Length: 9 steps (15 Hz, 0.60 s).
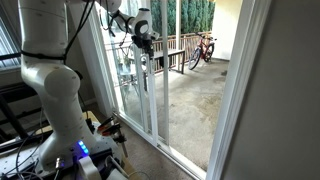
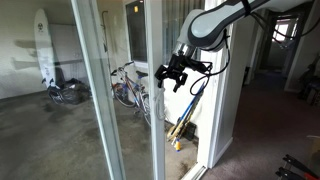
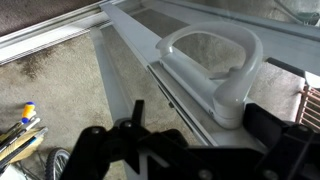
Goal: Slide the glass door to the right
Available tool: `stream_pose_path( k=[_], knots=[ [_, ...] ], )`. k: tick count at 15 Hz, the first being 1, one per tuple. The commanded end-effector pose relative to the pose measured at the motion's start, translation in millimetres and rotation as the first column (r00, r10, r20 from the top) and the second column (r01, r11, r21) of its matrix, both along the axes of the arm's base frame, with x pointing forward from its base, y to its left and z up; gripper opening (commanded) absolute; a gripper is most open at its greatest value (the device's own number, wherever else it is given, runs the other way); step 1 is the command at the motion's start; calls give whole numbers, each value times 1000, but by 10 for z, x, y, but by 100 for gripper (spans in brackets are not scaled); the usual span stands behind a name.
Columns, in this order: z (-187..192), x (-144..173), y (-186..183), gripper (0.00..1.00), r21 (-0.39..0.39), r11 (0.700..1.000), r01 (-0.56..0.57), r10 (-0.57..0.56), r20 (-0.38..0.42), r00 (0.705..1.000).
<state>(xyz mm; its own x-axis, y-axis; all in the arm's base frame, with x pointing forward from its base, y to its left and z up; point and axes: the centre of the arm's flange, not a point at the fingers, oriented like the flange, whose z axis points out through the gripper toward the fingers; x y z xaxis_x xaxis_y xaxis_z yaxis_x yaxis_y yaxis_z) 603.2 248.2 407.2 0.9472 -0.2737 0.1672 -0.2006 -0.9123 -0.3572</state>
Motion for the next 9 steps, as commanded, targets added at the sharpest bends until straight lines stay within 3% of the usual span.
stream_pose_path(
  k=[1,9],
  knots=[
    [-249,45,91,100,-41,999,8,-10,-38,999],
    [-310,147,15,100,-42,999,17,-20,-58,998]
  ],
)
